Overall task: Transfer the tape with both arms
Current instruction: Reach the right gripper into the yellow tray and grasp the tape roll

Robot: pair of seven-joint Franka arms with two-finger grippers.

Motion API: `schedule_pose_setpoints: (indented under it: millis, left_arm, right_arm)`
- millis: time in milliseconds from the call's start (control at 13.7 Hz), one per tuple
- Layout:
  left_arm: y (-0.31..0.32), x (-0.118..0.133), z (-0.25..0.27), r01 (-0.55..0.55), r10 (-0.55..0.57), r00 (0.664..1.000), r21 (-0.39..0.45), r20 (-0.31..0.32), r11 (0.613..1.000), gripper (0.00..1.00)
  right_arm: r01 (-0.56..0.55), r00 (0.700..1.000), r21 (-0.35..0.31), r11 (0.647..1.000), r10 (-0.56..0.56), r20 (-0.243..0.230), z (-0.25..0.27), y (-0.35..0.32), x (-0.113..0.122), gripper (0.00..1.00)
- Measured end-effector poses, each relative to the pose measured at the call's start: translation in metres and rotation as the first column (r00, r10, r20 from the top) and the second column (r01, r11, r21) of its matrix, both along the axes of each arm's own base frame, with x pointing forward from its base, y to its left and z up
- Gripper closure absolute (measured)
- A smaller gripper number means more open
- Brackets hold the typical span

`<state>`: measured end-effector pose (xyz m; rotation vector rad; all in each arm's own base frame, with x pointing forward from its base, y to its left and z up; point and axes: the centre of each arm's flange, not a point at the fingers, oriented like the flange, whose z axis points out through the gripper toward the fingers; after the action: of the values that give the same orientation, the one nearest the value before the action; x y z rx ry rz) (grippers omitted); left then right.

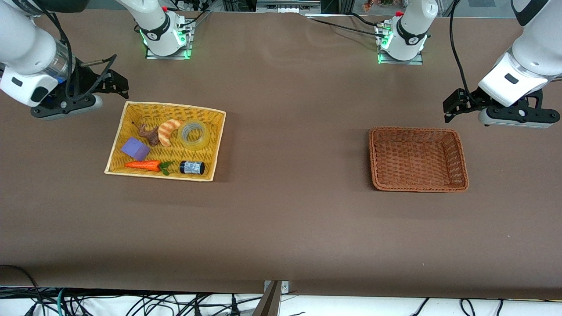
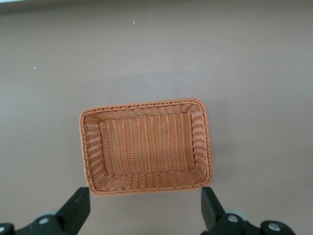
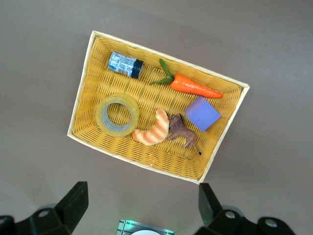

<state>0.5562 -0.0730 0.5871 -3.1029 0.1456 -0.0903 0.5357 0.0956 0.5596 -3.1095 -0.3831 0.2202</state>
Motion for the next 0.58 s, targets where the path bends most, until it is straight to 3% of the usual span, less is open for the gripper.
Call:
schedule_pose_setpoints:
  millis: [219, 365, 584]
  left_arm:
    - [-0.001, 0.000, 0.000, 0.001, -0.001, 1.000, 0.000, 0.000, 1.000, 0.00]
    - [-0.002, 0.000, 0.001, 0.003, -0.003, 1.000, 0.000, 0.001, 1.000, 0.00]
    - [-0.004, -0.001, 0.001, 0.007, -0.007, 1.000, 0.000, 0.002, 1.000, 0.00]
  right_arm:
    - [0.047, 0.999, -0.003, 0.999, -0.046, 0.016, -0.041, 0.010, 0.003, 0.00]
    - [0.068, 0.997, 0.001, 0.998, -0.068, 0.048, -0.100, 0.034, -0.001, 0.00]
    - [0.097, 0.993, 0.002, 0.995, -0.096, 0.069, -0.203, 0.066, -0.034, 0.00]
